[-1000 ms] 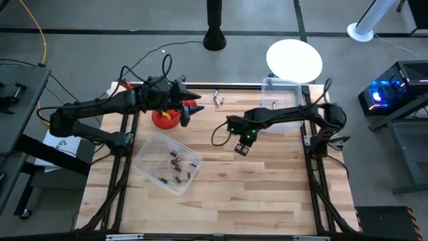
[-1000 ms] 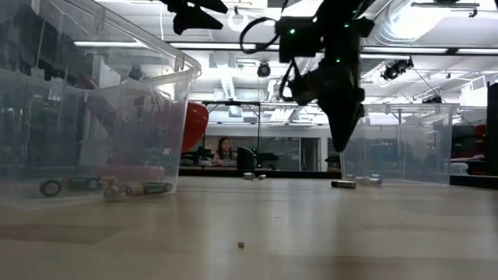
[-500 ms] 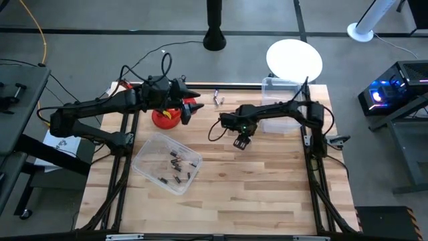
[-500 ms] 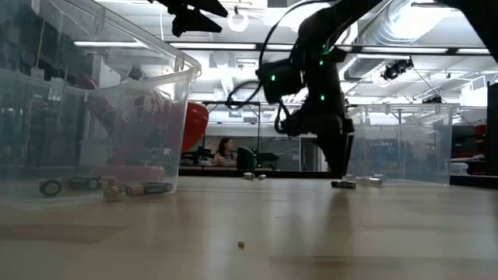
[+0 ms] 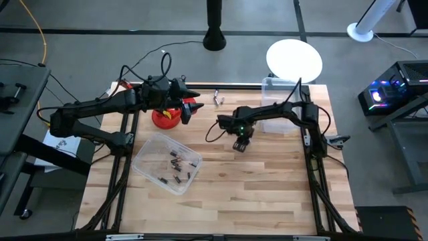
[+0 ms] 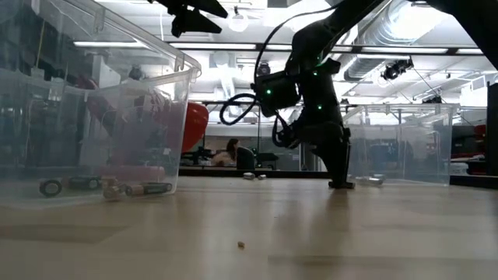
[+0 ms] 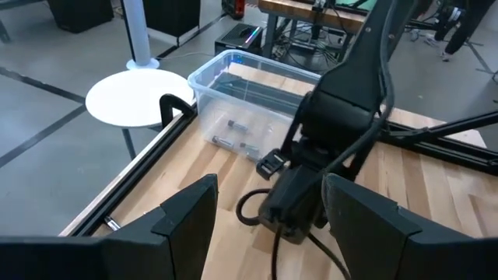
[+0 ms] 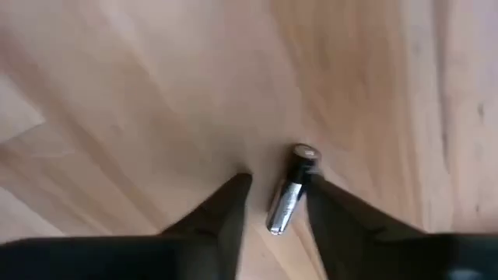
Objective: Sort batteries
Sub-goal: Put the silver battery into the top transparent bin
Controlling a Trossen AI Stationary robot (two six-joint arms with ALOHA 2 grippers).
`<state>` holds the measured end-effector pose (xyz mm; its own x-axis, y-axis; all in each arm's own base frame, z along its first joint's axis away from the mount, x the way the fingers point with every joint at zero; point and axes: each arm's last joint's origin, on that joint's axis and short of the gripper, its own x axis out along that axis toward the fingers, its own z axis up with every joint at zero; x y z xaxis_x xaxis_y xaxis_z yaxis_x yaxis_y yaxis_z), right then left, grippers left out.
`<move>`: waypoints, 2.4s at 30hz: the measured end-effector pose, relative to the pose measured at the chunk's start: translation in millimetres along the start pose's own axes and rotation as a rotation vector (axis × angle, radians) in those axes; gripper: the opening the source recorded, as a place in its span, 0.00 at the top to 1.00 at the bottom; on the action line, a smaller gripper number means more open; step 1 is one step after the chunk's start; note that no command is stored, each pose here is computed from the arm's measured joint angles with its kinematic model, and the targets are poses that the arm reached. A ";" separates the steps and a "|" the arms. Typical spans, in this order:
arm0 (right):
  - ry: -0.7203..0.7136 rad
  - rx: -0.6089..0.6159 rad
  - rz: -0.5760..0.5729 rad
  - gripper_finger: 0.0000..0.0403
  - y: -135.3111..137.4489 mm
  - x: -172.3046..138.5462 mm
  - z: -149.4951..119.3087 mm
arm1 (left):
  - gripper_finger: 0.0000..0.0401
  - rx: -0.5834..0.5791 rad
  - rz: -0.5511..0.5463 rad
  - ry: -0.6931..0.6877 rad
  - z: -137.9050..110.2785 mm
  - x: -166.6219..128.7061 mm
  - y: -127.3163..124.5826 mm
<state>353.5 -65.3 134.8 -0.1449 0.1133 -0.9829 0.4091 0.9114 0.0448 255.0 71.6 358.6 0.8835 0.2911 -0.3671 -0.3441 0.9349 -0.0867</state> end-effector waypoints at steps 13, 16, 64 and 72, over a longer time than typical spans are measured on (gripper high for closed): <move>-0.320 -0.107 -0.123 0.98 7.4 -131.8 3.2 | 0.44 0.023 0.003 0.032 -3.1 -0.1 0.3; -0.345 -0.022 -0.227 0.98 -12.6 -165.5 -21.0 | 0.44 0.038 0.005 0.050 -4.8 -0.1 0.5; -0.601 0.779 0.042 0.58 -155.0 -101.9 101.3 | 0.44 -0.013 0.121 -0.167 18.1 -66.5 22.8; -0.495 0.871 0.094 0.58 -162.0 -62.2 131.2 | 0.44 -0.039 0.117 -0.167 17.8 -68.5 22.7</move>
<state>414.4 -271.9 165.3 0.2317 -0.1874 -0.9546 0.9446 0.2777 0.1747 192.3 76.5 398.2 0.8761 0.4299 -0.2182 -0.4567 0.8851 -0.0896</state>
